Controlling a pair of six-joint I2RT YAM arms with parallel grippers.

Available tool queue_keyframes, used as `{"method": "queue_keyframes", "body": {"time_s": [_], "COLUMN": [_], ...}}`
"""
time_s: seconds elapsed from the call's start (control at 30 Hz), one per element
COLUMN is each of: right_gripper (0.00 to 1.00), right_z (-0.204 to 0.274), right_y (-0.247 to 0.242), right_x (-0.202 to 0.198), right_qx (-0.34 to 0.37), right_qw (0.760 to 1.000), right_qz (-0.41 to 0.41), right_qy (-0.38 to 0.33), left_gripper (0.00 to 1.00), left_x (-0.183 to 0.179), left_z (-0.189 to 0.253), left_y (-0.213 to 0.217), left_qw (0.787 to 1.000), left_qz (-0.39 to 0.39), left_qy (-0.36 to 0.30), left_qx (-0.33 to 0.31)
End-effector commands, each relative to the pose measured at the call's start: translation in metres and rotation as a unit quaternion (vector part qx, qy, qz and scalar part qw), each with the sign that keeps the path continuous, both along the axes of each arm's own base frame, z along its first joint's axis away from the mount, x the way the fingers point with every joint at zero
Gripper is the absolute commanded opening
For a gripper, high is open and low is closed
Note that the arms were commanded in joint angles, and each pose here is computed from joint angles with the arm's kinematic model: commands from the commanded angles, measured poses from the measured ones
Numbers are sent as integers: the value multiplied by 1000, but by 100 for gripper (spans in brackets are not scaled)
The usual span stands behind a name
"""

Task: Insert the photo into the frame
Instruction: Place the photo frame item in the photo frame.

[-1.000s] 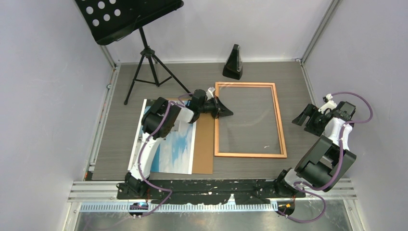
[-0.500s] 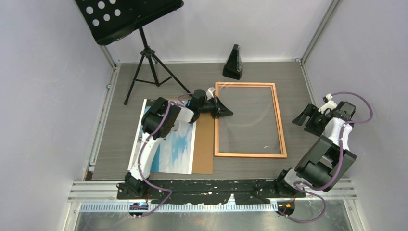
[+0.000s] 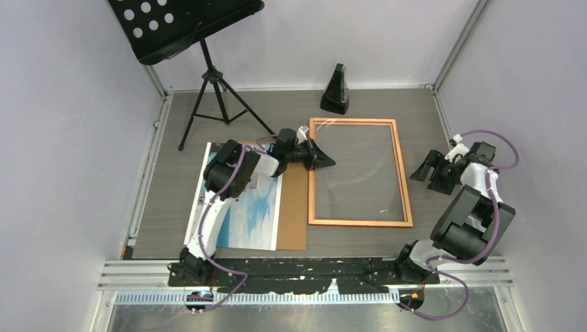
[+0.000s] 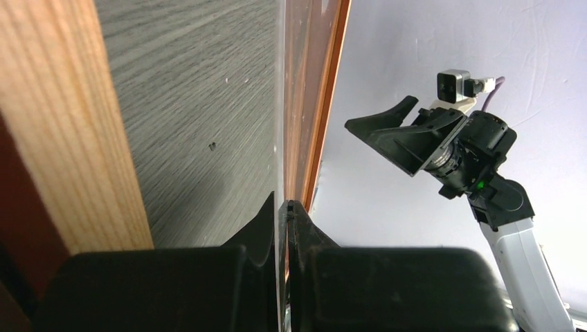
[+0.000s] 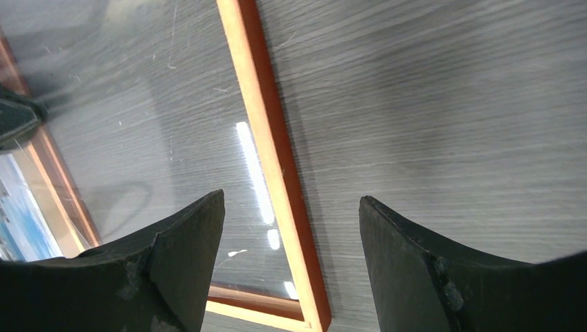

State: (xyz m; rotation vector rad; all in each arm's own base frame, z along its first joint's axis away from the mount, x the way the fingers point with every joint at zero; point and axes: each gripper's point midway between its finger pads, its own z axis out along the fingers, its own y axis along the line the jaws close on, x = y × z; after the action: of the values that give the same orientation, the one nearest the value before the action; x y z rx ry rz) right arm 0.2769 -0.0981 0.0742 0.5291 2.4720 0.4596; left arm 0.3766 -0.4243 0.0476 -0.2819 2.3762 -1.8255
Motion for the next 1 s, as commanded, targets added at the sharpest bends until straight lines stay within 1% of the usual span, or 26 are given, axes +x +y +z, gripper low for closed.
{"method": "queue_keyframes", "body": {"time_s": [0.0, 0.3, 0.57, 0.97], "right_gripper": [77, 77, 77, 77], "right_z": [-1, -25, -30, -40], "right_y": [5, 24, 38, 49], "right_x": [17, 23, 25, 26], "right_qx": [-33, -14, -3, 10], "right_qw": [999, 997, 995, 992], "right_qz": [29, 64, 91, 110], "right_qy": [7, 46, 52, 69], "left_gripper": [0, 0, 0, 0], "left_x": [-2, -6, -5, -10], "left_z": [6, 1, 2, -11], "left_y": [-5, -10, -12, -9], "left_qw": [1000, 999, 999, 999], "left_qz": [4, 8, 11, 18], "left_qy": [17, 36, 39, 46], "left_qx": [-6, -9, -12, 3]}}
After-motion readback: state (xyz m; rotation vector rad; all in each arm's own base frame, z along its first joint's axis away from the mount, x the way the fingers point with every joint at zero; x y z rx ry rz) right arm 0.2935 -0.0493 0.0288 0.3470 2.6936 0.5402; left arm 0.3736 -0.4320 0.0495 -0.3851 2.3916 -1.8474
